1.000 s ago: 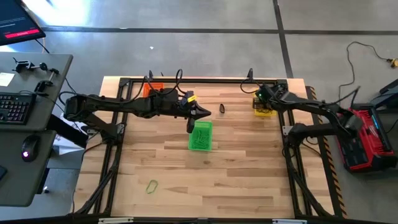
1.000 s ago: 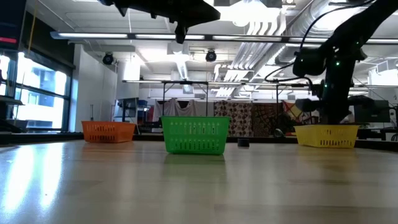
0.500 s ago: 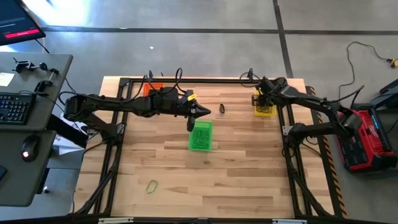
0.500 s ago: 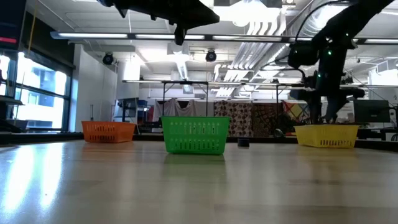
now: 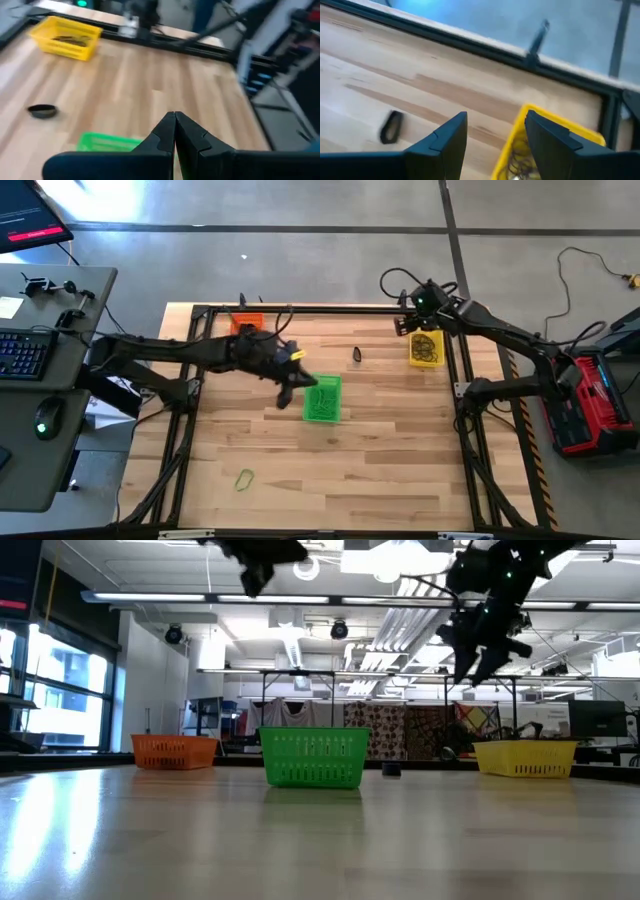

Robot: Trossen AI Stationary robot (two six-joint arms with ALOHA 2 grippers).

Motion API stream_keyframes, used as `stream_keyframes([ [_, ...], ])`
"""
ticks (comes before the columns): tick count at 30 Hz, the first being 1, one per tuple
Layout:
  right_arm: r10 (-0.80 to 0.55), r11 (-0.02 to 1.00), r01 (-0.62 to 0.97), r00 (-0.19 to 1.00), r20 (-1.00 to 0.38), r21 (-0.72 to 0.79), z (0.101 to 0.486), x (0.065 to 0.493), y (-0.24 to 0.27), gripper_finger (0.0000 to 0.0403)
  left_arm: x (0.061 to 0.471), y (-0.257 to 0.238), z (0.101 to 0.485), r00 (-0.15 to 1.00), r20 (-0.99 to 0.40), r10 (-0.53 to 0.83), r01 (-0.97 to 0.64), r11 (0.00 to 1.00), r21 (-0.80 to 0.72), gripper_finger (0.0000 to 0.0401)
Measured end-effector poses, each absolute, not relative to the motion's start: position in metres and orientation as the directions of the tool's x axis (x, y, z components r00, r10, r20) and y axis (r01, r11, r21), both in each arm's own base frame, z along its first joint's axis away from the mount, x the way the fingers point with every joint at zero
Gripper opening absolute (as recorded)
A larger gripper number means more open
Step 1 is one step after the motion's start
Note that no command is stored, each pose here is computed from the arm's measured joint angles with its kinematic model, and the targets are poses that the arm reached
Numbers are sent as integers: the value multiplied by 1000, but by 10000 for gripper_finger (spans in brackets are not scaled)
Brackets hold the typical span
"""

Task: Sort rubber bands into baskets
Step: Put the green rubber band into the green bin

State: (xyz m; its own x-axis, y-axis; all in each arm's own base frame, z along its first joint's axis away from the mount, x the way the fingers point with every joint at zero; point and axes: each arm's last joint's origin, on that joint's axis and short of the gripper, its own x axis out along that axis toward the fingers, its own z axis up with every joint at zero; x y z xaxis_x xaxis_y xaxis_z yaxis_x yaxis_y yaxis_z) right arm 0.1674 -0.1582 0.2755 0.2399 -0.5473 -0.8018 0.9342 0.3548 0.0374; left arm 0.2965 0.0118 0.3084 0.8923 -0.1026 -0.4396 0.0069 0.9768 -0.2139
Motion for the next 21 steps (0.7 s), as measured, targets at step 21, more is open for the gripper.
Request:
stream_keyframes([
  [21, -468, 628, 768, 503, -727, 127, 293, 196, -142, 187, 199, -117, 299, 516, -796, -317, -146, 883, -446, 0],
])
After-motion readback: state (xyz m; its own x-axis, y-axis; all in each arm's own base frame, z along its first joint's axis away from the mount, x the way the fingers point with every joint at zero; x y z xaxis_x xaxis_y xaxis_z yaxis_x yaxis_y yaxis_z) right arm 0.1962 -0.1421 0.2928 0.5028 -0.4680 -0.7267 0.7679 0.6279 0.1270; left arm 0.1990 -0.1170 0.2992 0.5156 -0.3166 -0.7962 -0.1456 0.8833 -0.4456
